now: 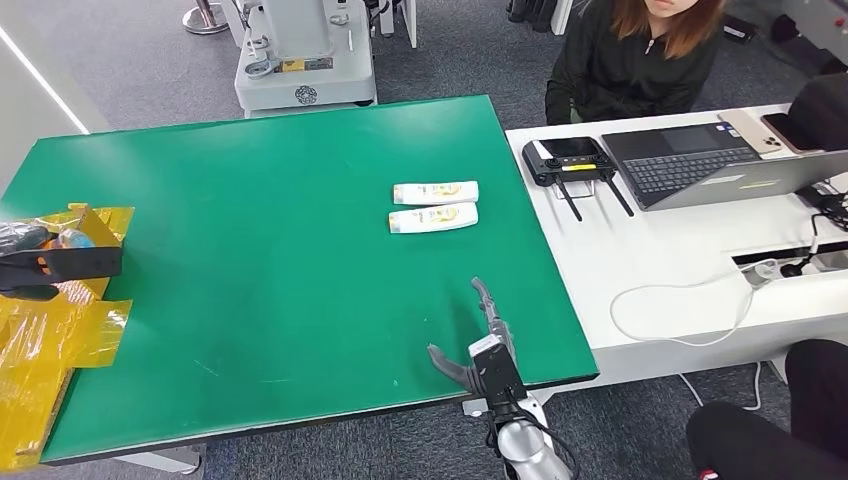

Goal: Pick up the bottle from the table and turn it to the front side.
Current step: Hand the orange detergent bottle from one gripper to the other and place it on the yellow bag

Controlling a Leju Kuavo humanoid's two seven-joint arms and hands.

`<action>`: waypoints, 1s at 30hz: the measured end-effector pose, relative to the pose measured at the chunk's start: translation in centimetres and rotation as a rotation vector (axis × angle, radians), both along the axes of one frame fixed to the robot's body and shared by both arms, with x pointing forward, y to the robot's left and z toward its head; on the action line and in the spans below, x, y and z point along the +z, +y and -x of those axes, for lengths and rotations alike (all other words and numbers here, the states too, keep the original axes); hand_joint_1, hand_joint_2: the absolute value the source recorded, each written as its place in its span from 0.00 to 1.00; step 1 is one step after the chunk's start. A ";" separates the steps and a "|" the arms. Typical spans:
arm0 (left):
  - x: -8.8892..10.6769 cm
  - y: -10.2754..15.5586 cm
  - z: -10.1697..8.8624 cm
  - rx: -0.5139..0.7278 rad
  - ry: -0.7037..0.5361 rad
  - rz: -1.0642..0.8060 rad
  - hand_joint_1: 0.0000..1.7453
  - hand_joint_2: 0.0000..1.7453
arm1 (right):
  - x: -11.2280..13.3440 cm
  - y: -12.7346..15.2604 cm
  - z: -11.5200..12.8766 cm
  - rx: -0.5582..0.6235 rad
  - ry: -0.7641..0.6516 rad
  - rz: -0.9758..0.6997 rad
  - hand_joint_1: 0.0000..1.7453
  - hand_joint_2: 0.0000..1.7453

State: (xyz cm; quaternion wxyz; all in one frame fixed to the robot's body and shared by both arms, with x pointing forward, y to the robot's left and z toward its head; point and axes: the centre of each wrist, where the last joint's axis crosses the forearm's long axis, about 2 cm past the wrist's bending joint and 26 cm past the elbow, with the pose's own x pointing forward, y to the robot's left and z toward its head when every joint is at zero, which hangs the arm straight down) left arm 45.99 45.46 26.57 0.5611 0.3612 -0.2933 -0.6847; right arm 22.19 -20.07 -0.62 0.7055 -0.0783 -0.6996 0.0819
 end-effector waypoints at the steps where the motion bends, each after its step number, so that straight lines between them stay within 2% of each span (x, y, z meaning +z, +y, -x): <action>1: 0.1 0.0 0.1 -0.010 0.012 0.033 1.00 1.00 | 0.0 0.0 0.0 -0.003 0.002 0.001 0.00 1.00; 6: 0.0 -0.8 0.6 -0.069 0.043 0.187 1.00 1.00 | 0.0 0.0 0.2 -0.019 0.020 0.004 0.00 1.00; 12: -1.4 -2.4 1.5 -0.141 0.092 0.270 1.00 1.00 | 0.2 0.1 0.8 -0.026 0.035 0.018 0.00 1.00; 23: -3.1 -4.5 1.8 -0.217 0.155 0.278 1.00 1.00 | 0.4 0.1 2.2 -0.054 0.044 0.012 0.00 1.00; 30: -3.8 -3.6 2.3 -0.190 0.171 0.192 1.00 1.00 | 0.4 0.1 2.4 -0.039 0.052 0.018 0.00 1.00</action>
